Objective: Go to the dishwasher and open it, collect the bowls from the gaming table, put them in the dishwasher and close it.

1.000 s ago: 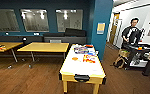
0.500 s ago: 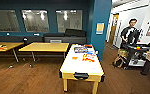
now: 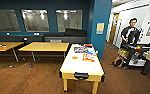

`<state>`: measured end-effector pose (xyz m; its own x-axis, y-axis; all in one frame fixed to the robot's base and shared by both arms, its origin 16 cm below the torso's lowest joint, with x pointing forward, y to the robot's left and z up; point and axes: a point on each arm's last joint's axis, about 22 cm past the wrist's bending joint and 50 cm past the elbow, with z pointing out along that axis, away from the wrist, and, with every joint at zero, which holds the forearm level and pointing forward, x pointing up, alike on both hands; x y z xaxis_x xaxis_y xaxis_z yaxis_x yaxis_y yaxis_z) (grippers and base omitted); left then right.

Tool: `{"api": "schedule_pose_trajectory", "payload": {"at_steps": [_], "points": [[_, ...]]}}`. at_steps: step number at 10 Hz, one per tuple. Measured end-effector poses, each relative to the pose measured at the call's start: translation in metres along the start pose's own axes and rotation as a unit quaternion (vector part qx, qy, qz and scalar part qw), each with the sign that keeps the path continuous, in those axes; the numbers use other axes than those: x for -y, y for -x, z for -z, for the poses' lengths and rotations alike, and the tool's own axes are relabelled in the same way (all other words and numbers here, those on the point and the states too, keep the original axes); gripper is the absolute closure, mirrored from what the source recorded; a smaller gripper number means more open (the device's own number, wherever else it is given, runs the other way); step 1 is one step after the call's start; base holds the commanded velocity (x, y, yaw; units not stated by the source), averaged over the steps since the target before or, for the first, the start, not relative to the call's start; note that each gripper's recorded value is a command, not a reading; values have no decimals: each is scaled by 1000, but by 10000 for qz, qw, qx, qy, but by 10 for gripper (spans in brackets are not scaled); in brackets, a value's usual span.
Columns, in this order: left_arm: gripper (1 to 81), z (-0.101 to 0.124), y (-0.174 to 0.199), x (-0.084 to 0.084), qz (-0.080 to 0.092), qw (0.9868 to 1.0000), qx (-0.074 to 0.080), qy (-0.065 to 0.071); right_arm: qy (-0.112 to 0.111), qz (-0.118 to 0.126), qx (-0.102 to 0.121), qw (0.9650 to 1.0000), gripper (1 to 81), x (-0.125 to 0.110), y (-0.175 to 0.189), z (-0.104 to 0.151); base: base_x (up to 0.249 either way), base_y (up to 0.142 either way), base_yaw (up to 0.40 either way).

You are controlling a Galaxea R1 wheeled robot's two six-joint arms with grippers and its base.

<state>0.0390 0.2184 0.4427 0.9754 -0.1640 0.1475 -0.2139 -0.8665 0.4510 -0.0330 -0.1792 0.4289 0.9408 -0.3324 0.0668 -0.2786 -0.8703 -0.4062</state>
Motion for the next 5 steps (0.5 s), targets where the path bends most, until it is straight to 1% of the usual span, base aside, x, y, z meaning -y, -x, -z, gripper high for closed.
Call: {"api": "schedule_pose_trajectory", "payload": {"at_steps": [2, 4, 5], "points": [[811, 1, -3, 2, -9, 10000, -15, -11, 1, 2, 4, 10000, 811, 0, 0, 0, 0, 0, 0], [811, 1, -2, 2, -8, 10000, -13, -15, 2, 2, 7, 10000, 811, 0, 0, 0, 0, 0, -110], [811, 1, -3, 2, -9, 10000, -16, -11, 2, 2, 7, 10000, 811, 0, 0, 0, 0, 0, -211]]}}
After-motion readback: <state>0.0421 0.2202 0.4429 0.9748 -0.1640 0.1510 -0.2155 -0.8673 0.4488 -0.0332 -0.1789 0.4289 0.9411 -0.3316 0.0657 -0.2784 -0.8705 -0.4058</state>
